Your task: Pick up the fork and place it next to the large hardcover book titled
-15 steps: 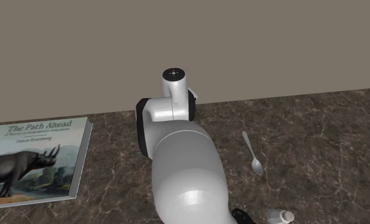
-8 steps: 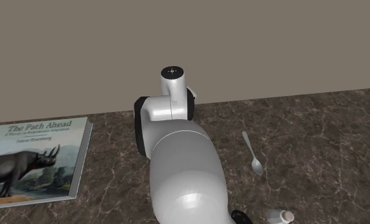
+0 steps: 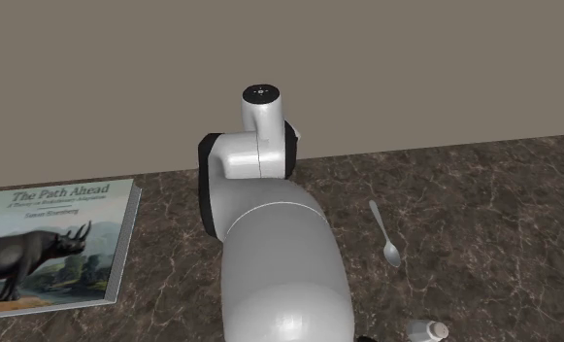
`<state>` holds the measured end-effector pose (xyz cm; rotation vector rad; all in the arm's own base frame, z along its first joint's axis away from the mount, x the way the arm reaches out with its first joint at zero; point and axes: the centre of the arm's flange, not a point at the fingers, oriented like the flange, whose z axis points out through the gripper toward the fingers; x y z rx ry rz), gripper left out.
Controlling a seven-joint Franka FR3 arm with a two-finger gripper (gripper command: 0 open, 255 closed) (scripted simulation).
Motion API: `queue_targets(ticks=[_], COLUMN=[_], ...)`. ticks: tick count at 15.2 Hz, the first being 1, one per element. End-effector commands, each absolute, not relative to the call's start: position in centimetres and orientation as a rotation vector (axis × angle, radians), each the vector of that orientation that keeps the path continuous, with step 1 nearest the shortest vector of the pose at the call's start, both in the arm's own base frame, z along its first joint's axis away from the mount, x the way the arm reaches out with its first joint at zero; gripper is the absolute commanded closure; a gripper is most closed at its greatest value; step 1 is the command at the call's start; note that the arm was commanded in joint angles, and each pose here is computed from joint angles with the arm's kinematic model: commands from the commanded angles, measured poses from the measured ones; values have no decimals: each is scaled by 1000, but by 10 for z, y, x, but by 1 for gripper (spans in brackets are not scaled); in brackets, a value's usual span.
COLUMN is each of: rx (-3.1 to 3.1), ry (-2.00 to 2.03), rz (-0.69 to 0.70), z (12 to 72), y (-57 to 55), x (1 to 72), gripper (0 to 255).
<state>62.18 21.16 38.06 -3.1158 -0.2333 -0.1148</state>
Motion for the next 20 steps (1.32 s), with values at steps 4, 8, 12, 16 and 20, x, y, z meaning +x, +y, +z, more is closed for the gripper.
queue_targets(ticks=[4, 8, 12, 16, 20], rx=[-3116, -3116, -3116, -3116, -3116], ry=[-233, -233, -233, -233, -233], rz=[-114, -114, -114, -114, -114], z=[407, 429, 450, 458, 459], y=[212, 212, 212, 227, 258], x=[622, 622, 622, 601, 558], gripper=[255, 255, 255, 255, 255])
